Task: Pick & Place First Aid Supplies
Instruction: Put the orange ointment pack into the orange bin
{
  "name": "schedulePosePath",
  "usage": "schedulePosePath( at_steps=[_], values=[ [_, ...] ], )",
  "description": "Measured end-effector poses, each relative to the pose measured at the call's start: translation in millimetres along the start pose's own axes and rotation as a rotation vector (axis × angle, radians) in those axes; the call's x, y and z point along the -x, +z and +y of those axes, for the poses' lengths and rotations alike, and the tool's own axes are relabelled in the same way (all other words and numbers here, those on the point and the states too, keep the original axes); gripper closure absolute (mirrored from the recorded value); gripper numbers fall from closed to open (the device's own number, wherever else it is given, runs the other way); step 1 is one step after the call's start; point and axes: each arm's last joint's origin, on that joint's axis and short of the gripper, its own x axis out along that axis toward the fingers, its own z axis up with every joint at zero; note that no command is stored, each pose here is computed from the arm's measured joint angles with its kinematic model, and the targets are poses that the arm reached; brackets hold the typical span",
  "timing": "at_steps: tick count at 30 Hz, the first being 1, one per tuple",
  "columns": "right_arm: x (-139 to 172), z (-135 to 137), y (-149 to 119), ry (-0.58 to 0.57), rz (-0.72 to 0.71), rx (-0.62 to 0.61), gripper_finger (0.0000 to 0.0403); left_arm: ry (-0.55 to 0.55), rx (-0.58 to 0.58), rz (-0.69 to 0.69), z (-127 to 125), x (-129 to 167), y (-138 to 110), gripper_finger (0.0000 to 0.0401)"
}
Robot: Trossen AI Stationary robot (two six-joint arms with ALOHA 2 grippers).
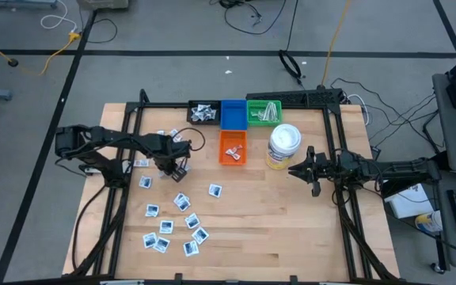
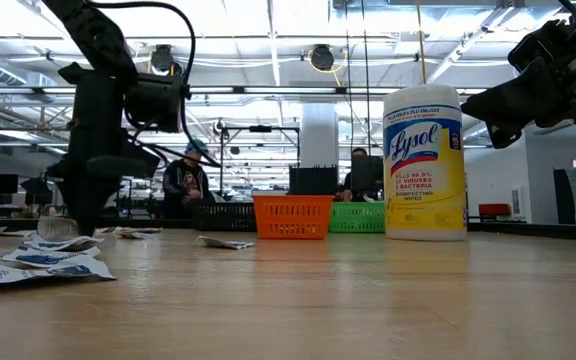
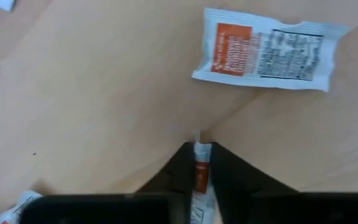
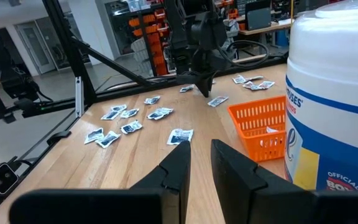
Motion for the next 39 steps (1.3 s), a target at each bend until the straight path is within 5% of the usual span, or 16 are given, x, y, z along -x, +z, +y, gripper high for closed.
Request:
schedulePosePath(
  at_steps=[4, 26, 39],
  values=[
    [0, 0, 0, 0.0, 0.0, 0.0, 0.0344, -0.019, 0.023, 0.006, 2, 2, -1, 0.0393],
    [0, 0, 0, 0.0, 0.0, 0.0, 0.0344, -0.209, -0.094, -0.009, -23, 96, 29, 0.0397],
    [0, 0, 0, 0.0, 0.0, 0.0, 0.0344, -0.2, -0.047, 0.011, -51, 100, 104, 0.0398]
  ],
)
